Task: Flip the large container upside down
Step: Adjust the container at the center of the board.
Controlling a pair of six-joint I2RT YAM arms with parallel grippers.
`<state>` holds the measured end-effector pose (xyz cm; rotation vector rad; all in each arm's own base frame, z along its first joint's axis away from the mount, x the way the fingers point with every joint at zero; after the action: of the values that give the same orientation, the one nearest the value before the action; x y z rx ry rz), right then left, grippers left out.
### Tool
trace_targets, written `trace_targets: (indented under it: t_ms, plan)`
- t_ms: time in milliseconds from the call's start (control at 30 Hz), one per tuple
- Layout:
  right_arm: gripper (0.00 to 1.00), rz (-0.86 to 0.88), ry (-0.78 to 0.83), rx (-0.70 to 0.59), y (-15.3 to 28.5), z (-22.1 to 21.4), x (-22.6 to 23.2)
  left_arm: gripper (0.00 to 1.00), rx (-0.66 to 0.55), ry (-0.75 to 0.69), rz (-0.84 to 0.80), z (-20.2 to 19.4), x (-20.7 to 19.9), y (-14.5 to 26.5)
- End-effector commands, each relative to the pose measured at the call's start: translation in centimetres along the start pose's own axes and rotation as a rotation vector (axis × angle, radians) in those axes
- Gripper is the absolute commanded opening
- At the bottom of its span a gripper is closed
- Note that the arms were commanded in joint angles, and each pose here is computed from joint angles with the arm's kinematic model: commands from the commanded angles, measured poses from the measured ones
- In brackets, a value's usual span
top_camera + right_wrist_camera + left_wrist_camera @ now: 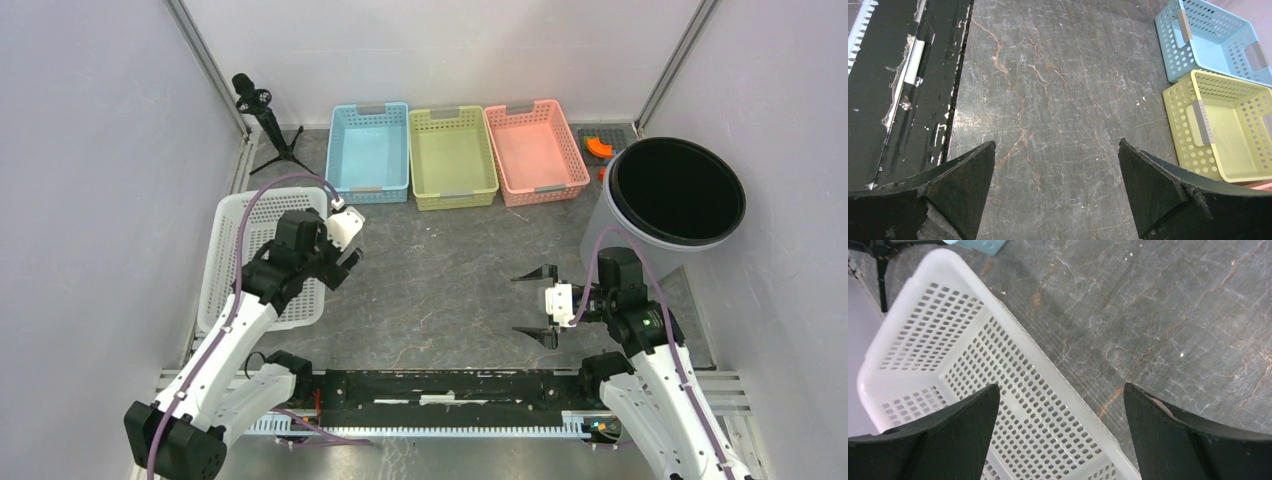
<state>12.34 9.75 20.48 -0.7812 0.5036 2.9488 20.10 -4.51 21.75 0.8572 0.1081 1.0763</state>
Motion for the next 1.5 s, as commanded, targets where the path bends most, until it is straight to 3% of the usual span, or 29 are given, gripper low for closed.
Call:
trace_targets:
  t_ms: [0, 767, 1467]
  plan:
    - [0.98, -0.021, 0.023, 0.000, 0.0, 0.0, -0.4, 1.00, -0.029, 0.050, 0.020, -0.7, -0.4, -0.2]
    - [0.98, -0.027, 0.012, 0.006, 0.0, -0.1, -0.6, 0.97, 0.080, 0.122, 0.108, -3.9, -0.1, -2.7]
    - [0.98, -0.032, 0.021, 0.002, 0.0, -0.1, -0.5, 0.74, 0.166, 0.117, 0.088, -4.5, -0.3, -3.6]
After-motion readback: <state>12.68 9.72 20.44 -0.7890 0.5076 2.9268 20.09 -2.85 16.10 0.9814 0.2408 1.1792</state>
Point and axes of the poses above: each gripper's point midway between its finger pads, its own y axis back along the fingers, its own x axis along the line the jaws close on, z = x × y, the point moved 8 cm from there along y, back along the fingers, and after that the axes turned 6 degrees about y, right-handed, at the moved point
